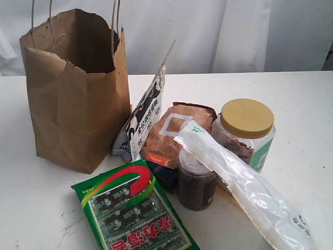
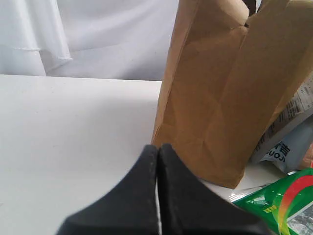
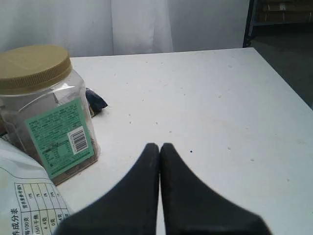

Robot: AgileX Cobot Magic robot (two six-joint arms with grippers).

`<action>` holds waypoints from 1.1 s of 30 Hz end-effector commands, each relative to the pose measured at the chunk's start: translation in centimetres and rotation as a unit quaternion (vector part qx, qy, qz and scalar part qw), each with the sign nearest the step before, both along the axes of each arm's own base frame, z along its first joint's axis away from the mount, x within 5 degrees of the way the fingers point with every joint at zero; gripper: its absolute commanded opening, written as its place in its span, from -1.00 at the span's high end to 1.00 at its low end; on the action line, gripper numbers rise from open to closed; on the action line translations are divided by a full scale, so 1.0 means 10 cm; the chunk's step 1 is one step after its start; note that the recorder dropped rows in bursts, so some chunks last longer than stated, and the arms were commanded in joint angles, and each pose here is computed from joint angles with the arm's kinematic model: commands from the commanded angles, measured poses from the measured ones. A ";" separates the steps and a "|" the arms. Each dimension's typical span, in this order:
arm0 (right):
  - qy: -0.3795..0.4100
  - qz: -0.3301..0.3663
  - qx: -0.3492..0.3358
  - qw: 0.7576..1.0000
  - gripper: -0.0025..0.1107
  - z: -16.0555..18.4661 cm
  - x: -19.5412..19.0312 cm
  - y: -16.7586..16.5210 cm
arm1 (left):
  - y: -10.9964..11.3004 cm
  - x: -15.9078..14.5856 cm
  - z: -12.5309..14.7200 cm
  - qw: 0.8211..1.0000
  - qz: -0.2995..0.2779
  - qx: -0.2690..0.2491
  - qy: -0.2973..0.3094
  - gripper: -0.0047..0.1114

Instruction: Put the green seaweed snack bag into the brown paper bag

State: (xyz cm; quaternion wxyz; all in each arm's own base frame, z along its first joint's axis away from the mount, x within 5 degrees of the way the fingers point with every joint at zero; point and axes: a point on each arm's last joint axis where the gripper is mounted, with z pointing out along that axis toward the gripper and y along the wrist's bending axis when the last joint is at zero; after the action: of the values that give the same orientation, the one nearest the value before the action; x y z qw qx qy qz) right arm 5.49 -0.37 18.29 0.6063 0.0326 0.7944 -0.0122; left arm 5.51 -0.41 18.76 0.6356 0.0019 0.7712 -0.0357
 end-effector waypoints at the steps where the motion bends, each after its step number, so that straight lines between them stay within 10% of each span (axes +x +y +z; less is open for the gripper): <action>1: -0.011 -0.002 0.001 1.000 0.96 0.01 0.00 0.00 | 0.00 0.00 0.02 1.000 -0.002 0.000 -0.006 0.92; 7: -0.011 -0.002 0.001 1.000 0.96 0.01 0.00 0.00 | 0.02 0.01 0.15 0.995 0.007 0.050 -0.085 0.92; 19: -0.011 -0.002 0.001 1.000 0.96 0.01 0.00 0.00 | 0.04 -0.06 0.53 0.936 0.000 -0.217 -0.277 0.92; 28: -0.011 -0.002 0.001 1.000 0.96 0.01 0.00 0.00 | 0.04 -0.05 0.52 0.870 -0.023 -0.430 -0.241 0.92; 33: -0.011 -0.002 0.001 1.000 0.96 0.01 0.00 0.00 | 0.01 0.13 0.89 0.925 0.059 -0.375 -0.033 0.92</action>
State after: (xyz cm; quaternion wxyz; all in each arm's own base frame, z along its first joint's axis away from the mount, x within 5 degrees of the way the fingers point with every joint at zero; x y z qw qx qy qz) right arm 5.49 -0.37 18.29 0.6063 0.0326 0.7944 -0.0122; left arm 5.91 -0.21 25.80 0.6665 -0.2789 0.6039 -0.3367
